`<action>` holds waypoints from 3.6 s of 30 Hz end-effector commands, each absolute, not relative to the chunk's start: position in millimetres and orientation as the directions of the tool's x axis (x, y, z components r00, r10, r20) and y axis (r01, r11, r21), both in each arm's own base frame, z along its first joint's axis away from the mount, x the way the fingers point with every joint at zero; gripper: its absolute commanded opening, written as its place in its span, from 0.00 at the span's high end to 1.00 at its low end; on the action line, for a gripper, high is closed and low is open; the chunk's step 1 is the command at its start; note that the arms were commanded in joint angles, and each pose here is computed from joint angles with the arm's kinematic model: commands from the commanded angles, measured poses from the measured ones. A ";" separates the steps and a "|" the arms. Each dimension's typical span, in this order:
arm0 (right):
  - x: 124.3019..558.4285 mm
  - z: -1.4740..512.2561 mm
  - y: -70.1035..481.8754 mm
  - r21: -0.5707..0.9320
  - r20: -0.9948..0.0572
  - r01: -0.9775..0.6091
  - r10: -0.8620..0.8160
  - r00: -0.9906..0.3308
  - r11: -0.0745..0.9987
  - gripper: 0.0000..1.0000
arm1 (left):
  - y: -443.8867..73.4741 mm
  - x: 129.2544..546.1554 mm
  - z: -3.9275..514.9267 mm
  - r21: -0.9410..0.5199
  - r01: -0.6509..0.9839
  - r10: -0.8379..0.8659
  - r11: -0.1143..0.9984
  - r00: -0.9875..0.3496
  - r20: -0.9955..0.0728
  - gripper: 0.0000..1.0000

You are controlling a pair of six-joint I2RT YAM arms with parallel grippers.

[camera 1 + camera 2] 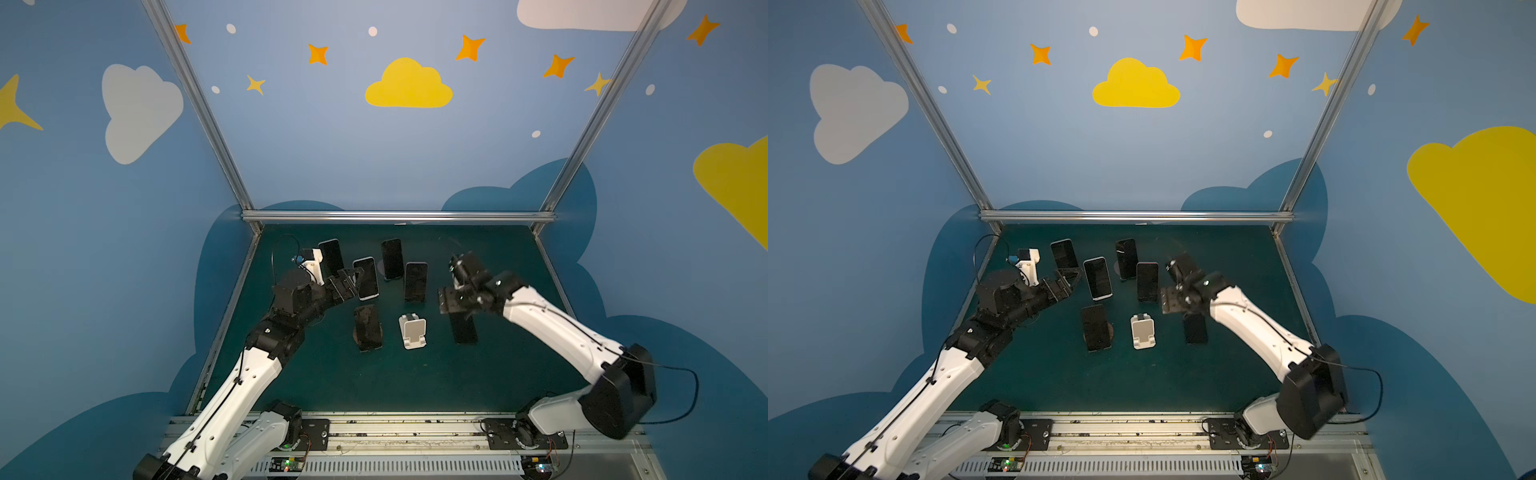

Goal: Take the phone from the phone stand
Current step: 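Move the open right gripper down over the empty white stand, then close the right gripper on the white stand and lift it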

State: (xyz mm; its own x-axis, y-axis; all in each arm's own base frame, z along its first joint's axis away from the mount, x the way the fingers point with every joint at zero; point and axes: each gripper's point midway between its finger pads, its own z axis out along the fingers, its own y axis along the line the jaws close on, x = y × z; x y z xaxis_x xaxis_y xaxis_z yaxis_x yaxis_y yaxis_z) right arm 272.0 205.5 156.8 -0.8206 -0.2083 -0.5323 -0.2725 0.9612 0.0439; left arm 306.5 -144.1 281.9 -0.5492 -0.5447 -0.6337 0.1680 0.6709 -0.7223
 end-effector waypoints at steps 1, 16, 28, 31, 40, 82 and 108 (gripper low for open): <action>269.1 178.0 223.3 0.137 -0.718 -0.232 -0.064 -0.693 0.963 0.09 | -128.1 308.9 290.6 -0.712 0.158 -0.593 0.684 -0.448 -0.669 0.01; 244.4 140.6 289.3 0.140 -0.720 -0.343 -0.143 -0.679 0.929 0.09 | -126.8 309.0 290.3 -0.717 0.160 -0.603 0.678 -0.437 -0.668 0.00; 244.8 128.9 279.0 0.095 -0.709 -0.275 -0.129 -0.694 0.957 0.09 | -129.0 307.3 292.6 -0.736 0.168 -0.617 0.656 -0.441 -0.652 0.00; 243.5 121.7 282.9 0.098 -0.690 -0.277 -0.135 -0.711 0.956 0.09 | -129.0 307.7 292.2 -0.735 0.167 -0.616 0.658 -0.442 -0.652 0.00; 246.7 102.9 301.1 0.110 -0.665 -0.289 -0.146 -0.732 0.951 0.09 | -127.0 309.0 289.3 -0.730 0.154 -0.616 0.666 -0.439 -0.654 0.00; 243.5 125.6 237.3 -0.055 -0.686 -0.272 -0.234 -0.689 0.961 0.42 | -131.0 309.1 289.1 -0.732 0.168 -0.609 0.660 -0.451 -0.653 0.00; 417.5 158.0 160.2 0.062 -0.779 -0.146 -0.044 -0.626 0.987 0.42 | -132.1 306.3 295.2 -0.730 0.193 -0.605 0.655 -0.444 -0.660 0.00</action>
